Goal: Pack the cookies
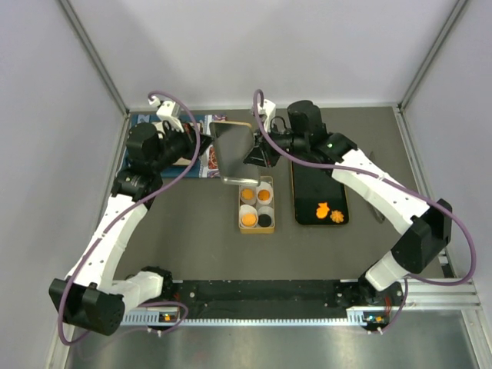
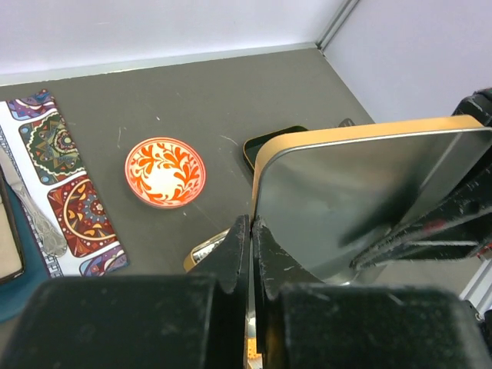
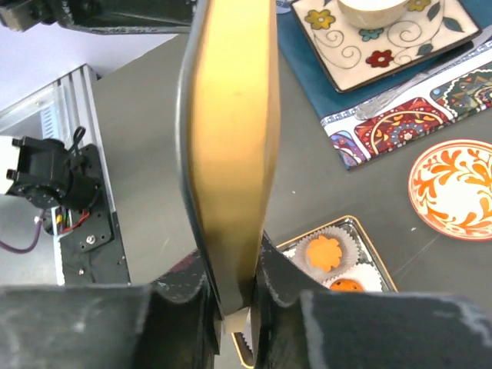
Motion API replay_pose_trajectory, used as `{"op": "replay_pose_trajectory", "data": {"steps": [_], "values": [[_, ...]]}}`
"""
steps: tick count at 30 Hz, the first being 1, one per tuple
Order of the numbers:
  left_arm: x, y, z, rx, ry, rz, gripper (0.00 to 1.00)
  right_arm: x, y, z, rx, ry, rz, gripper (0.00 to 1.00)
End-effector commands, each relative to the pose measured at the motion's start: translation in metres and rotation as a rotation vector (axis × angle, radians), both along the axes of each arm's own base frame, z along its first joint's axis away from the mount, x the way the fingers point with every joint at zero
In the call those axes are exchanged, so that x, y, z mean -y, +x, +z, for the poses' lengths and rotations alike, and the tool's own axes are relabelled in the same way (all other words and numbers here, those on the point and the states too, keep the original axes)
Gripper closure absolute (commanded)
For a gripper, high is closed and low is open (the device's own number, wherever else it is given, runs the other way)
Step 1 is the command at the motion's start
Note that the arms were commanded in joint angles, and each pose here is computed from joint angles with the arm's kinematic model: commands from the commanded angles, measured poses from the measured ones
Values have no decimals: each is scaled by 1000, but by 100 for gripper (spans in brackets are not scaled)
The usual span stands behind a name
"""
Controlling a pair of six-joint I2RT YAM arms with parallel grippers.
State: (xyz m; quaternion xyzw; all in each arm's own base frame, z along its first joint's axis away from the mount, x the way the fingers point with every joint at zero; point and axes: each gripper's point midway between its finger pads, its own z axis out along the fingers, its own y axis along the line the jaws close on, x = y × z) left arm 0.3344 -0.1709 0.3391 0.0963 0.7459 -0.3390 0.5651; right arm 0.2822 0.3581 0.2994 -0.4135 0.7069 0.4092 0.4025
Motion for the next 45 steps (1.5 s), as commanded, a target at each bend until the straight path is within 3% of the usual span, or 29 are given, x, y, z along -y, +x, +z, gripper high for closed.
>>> {"op": "replay_pose_trajectory", "data": {"steps": [1,4,5,8,9,11,12,20,24,29,35,45], "values": [[-1,-6,46,134,-48,6,100,4,-2,21,111,6,4,96],[-2,-8,49,148,-38,2,99,10,1,20,137,-25,-22,100],[-2,-9,51,155,-36,-1,86,13,3,19,149,-40,-29,100],[0,-16,57,175,-22,-44,62,23,13,17,198,-101,-73,100],[1,-19,64,191,-18,-56,43,25,15,17,211,-119,-83,100],[3,-28,67,208,9,-97,30,34,27,23,286,-164,-126,100],[4,-33,71,225,20,-122,17,39,30,27,320,-183,-140,100],[6,-63,76,253,54,-299,10,92,79,62,785,-482,-250,100],[2,-63,76,222,22,-317,9,104,86,83,907,-529,-281,100],[1,-53,66,113,-2,-328,9,106,81,105,1075,-551,-281,100],[11,-46,59,-42,-63,-403,10,105,66,98,1252,-662,-272,100],[18,-39,39,-194,-99,-461,11,79,7,77,1638,-647,-222,100]]}}
